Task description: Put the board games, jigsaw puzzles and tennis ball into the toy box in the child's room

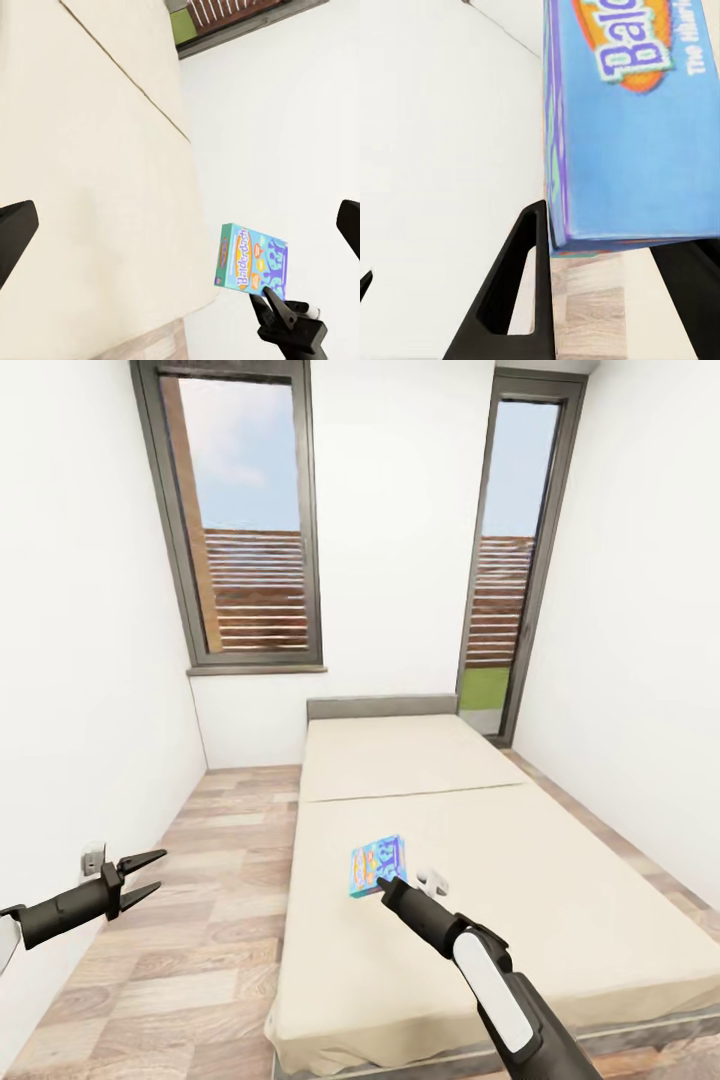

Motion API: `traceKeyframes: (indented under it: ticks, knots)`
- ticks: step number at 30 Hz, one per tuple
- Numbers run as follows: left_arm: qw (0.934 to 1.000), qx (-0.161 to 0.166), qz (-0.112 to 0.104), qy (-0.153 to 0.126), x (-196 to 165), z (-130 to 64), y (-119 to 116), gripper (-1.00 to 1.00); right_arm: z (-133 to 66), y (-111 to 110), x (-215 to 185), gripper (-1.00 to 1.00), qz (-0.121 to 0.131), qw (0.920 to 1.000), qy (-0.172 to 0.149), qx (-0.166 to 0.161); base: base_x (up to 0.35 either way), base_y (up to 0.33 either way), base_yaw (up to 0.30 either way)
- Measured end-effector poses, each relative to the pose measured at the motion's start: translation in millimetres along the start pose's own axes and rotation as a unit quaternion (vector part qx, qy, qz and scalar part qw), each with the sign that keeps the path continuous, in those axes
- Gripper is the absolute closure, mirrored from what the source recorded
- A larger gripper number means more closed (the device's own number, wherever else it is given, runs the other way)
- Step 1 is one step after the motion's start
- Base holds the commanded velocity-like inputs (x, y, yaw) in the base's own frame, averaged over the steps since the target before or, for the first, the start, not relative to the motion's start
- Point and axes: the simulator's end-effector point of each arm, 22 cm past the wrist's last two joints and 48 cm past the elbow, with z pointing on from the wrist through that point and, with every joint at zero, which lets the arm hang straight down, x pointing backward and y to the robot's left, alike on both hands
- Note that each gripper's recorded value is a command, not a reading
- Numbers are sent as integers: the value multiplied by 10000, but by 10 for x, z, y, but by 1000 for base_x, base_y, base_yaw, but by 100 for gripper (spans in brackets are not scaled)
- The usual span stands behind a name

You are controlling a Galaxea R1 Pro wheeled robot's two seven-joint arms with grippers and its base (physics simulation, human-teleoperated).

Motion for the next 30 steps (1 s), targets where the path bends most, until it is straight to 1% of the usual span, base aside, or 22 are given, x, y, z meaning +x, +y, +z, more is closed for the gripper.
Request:
traceKeyframes:
  ticks: [10,17,21,23,24,30]
  knots:
    - [10000,9,-4,18,-55,-4,-196,-100,-41,211,-137,100,-33,10000,-27,-47,0,0,237]
    - [10000,-6,-50,64,-91,-18,-317,-100,-76,309,-231,100,-25,10000,-26,-57,0,0,35]
    - [9997,-59,-86,215,-63,-7,-381,-100,-91,357,-271,100,2,10000,0,-56,0,0,4]
    - [9995,-82,-50,293,-52,6,-427,-100,-108,354,-317,100,42,10000,1,-30,0,0,1]
    - [9994,-80,24,331,-61,15,-481,-100,-128,320,-359,100,96,10000,-7,14,0,0,0]
    - [9994,-73,55,348,-102,5,-595,-100,-169,351,-472,100,153,9999,-35,59,0,0,0]
